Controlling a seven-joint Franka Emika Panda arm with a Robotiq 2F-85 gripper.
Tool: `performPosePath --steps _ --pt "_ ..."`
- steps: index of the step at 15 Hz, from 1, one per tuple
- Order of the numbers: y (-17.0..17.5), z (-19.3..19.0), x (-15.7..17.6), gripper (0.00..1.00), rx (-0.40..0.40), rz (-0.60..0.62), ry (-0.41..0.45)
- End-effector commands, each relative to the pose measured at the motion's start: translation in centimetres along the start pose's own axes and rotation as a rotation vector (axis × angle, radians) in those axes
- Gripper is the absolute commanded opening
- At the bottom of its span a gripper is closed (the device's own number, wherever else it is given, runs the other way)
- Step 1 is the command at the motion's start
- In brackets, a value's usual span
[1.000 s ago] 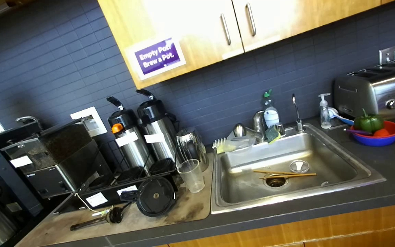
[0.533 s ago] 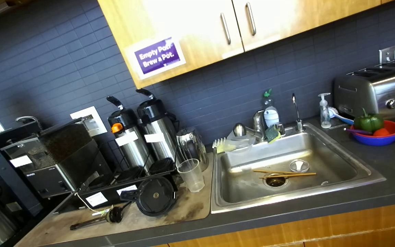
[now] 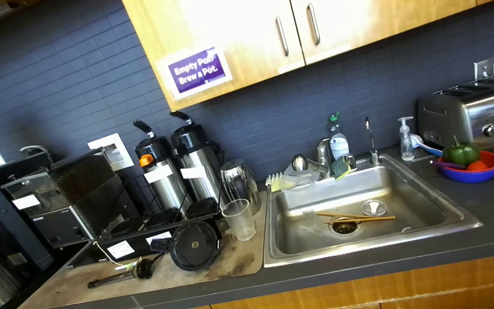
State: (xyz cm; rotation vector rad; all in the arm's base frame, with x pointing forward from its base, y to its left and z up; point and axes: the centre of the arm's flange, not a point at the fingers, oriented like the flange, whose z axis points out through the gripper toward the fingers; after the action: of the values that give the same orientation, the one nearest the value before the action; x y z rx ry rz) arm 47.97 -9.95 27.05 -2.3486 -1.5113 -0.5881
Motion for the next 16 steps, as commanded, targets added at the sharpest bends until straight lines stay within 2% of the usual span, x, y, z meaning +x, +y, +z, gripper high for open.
performPosePath --steps 1,8,16 --pt "0.0 1.8 2.7 1.00 0.019 -0.079 -0.006" --pt "-1.2 4.0 6.7 1.00 0.021 -0.150 -0.016" --pt "-1.9 5.9 8.9 1.00 0.025 -0.200 0.025"
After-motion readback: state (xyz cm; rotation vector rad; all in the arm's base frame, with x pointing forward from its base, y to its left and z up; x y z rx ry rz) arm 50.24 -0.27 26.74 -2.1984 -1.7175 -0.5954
